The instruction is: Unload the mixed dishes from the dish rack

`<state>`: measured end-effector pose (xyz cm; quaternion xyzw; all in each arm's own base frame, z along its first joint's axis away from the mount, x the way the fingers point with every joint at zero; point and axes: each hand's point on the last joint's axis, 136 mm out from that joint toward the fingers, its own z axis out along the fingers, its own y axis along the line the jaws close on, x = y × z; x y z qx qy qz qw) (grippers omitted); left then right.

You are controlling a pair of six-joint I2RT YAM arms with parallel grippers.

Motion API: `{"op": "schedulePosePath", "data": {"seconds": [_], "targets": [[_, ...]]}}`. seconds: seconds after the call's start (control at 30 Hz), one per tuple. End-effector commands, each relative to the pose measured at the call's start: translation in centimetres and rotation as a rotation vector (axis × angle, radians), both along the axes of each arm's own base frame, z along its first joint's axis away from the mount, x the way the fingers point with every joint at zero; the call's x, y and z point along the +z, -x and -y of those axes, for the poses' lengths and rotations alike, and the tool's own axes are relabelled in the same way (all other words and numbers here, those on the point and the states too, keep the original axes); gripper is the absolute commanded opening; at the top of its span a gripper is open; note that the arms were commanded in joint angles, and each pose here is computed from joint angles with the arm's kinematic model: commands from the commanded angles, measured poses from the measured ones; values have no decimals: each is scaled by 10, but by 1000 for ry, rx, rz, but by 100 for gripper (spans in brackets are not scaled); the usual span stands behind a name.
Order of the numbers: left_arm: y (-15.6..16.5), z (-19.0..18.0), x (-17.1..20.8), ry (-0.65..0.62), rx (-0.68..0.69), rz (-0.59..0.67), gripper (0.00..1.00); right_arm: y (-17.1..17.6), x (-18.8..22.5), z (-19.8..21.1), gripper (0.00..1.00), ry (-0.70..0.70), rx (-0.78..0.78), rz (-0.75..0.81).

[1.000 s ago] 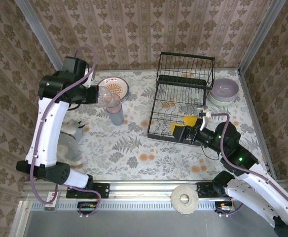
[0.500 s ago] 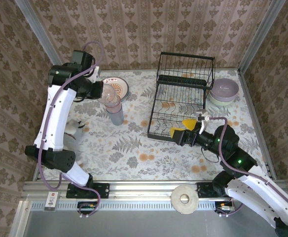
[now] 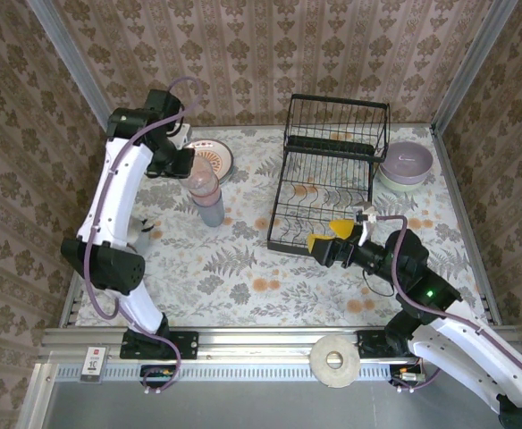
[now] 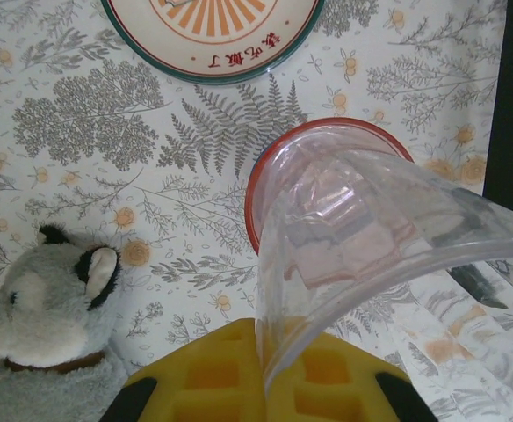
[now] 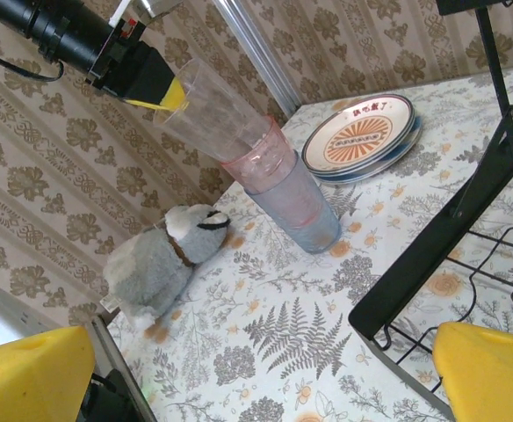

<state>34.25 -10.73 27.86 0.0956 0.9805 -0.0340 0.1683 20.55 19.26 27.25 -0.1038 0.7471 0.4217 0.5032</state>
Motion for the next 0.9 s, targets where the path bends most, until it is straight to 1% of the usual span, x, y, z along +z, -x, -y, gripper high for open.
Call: {"op": "schedulePosePath", "data": {"seconds": [0.0,0.13,0.27,0.33,0.47,0.63,0.73,0.87], "targets": [[3,-6,-9,-38,-21,-49,0,1,10,0,100,-40,-3,33],[-1,-2,-30,-30,-33,-113,0,1,9,-1,100,-36,-2,31],[-8,1,-43,-15,-35,-152,0,0,8,-1,100,-40,-5,30],[-11,7,-47,11,-39,-167,0,-1,8,-1,100,-43,-8,31],[-20,29,-45,107,-65,-156,0,-1,7,1,100,-45,-18,26],[-23,52,-39,140,-111,-150,0,-2,8,3,100,-38,-30,30],[-23,65,-42,96,-148,-145,0,-4,8,6,100,-26,-50,40],[-23,82,-45,73,-184,-139,0,-4,11,10,100,-14,-70,52]]}}
